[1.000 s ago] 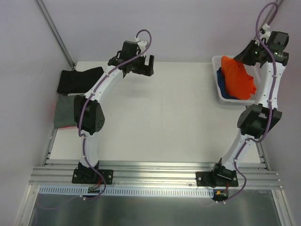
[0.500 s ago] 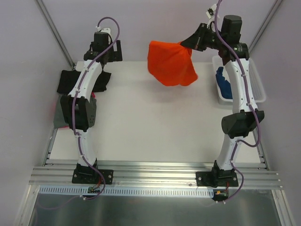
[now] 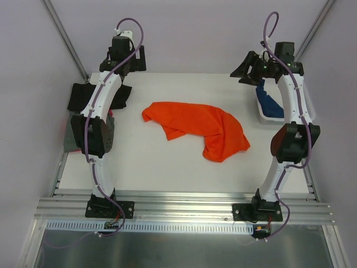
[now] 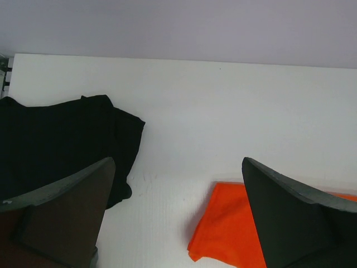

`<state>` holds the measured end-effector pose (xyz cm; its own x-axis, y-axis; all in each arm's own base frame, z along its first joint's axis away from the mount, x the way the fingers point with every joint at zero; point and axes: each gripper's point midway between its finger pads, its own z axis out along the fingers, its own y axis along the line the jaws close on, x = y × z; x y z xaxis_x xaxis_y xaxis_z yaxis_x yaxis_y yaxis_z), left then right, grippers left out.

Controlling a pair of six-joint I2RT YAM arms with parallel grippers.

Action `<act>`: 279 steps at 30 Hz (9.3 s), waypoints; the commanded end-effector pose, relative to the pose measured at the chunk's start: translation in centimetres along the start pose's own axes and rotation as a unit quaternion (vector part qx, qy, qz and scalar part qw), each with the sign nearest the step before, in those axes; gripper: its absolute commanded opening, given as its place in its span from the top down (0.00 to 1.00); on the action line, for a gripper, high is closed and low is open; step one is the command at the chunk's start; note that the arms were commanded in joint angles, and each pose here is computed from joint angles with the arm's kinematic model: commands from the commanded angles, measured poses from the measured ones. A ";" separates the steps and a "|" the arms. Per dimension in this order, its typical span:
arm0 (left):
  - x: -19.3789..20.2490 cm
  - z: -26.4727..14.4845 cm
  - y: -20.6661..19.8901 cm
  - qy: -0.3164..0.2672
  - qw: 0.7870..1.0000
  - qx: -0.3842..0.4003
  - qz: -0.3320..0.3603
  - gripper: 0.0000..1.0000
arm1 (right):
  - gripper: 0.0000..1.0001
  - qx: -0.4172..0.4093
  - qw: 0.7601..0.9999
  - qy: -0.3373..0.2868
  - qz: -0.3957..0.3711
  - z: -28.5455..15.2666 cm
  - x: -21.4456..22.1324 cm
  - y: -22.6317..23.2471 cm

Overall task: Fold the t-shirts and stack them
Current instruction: Move the tshirt to the center of the board, then flatten out the tshirt

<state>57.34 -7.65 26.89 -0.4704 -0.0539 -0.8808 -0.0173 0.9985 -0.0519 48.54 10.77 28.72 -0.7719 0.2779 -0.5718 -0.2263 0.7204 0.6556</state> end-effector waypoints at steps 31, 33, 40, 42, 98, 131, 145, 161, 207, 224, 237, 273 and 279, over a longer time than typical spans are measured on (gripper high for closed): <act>11.7 -2.2 0.6 0.128 0.989 0.037 0.063 0.01 | 0.36 0.079 0.835 0.382 -0.387 0.3 28.6 -5.4; 10.4 -1.9 0.6 0.114 0.991 0.034 0.062 0.01 | 0.36 0.072 0.830 0.394 -0.389 0.3 29.4 -5.3; 8.6 -1.4 0.2 0.095 0.993 0.036 0.060 0.01 | 0.35 0.058 0.811 0.427 -0.395 1.3 30.8 -4.6; 8.3 -1.4 0.2 0.092 0.993 0.037 0.060 0.01 | 0.36 0.054 0.805 0.435 -0.400 1.5 31.1 -4.7; 4.4 -2.9 -0.2 0.047 0.998 0.041 0.029 0.01 | 0.40 0.228 0.853 0.289 -0.369 1.8 9.1 -10.8; 5.0 -2.9 -0.2 0.053 0.998 0.040 0.023 0.01 | 0.51 0.217 0.756 0.170 -0.593 16.7 6.3 -5.6; 5.1 -3.0 -0.2 0.054 0.998 0.040 0.022 0.01 | 0.51 0.229 0.754 0.174 -0.590 17.0 6.7 -5.9; 5.1 -2.7 -0.4 0.055 0.997 0.044 0.016 0.01 | 0.56 0.237 0.749 0.195 -0.587 16.2 7.5 -6.7; 7.9 -1.9 -2.1 0.091 0.991 0.096 0.022 0.01 | 0.99 0.307 0.727 0.085 -0.608 7.9 -1.0 -1.0; 16.6 -4.8 -6.6 0.177 0.949 0.223 0.134 0.01 | 0.99 0.405 0.673 -0.085 -0.613 -2.2 -12.9 3.7; 21.3 -8.2 -7.6 0.250 0.924 0.266 0.109 0.02 | 0.99 0.426 0.685 -0.073 -0.587 -2.5 -13.1 1.1; 26.5 -2.3 -15.7 0.321 0.878 0.335 0.118 0.31 | 0.99 0.410 0.702 -0.047 -0.580 0.6 -11.8 -1.2; 25.8 -2.2 -16.0 0.313 0.881 0.335 0.120 0.39 | 1.00 0.410 0.706 -0.045 -0.576 0.8 -11.8 -1.6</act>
<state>42.80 -24.14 4.09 -0.8039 0.3973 -0.4426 0.5594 0.7580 -0.3354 59.13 7.41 31.15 -0.3265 -0.8036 -0.4976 -0.2793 0.5850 -0.7614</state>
